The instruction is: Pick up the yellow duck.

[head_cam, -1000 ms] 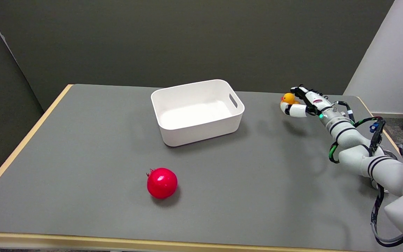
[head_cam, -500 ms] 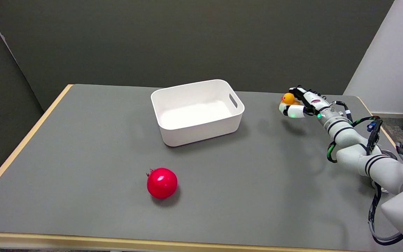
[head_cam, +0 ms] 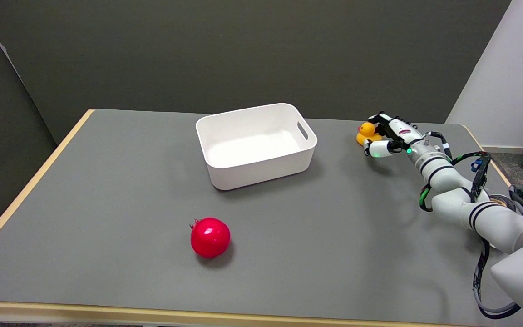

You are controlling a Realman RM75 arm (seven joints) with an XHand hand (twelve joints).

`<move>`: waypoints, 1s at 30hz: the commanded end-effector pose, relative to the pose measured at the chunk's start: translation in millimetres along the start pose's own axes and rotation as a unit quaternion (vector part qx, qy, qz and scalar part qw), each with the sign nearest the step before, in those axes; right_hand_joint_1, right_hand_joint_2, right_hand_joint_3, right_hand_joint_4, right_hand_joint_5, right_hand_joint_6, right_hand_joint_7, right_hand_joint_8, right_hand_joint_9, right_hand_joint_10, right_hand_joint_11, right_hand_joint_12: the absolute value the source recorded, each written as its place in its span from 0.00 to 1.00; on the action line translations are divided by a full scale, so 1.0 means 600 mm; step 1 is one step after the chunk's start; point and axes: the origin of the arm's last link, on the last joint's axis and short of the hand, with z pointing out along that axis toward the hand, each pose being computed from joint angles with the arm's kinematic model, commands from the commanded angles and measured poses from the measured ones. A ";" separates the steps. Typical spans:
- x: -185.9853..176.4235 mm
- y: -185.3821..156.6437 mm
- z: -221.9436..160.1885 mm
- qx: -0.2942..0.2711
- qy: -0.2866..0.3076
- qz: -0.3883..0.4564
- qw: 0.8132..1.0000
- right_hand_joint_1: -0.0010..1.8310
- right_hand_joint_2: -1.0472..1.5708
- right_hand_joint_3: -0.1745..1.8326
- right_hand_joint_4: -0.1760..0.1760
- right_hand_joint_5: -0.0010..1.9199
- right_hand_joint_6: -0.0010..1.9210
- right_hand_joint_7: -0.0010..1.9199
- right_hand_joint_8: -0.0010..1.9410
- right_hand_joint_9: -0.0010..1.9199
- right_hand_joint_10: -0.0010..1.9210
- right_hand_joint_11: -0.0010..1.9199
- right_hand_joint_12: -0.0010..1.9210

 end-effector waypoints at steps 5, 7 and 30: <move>-0.007 -0.022 0.003 0.017 -0.003 0.002 1.000 0.44 0.71 0.52 0.66 0.17 0.48 0.31 0.42 0.26 0.54 0.10 0.69; -0.007 -0.024 0.003 0.019 -0.002 0.003 1.000 0.43 0.71 0.51 0.65 0.18 0.51 0.31 0.43 0.27 0.55 0.10 0.69; 0.042 -0.075 -0.001 0.081 0.064 -0.027 0.994 0.49 0.84 0.28 0.57 0.33 0.83 0.35 0.64 0.32 0.66 0.11 0.80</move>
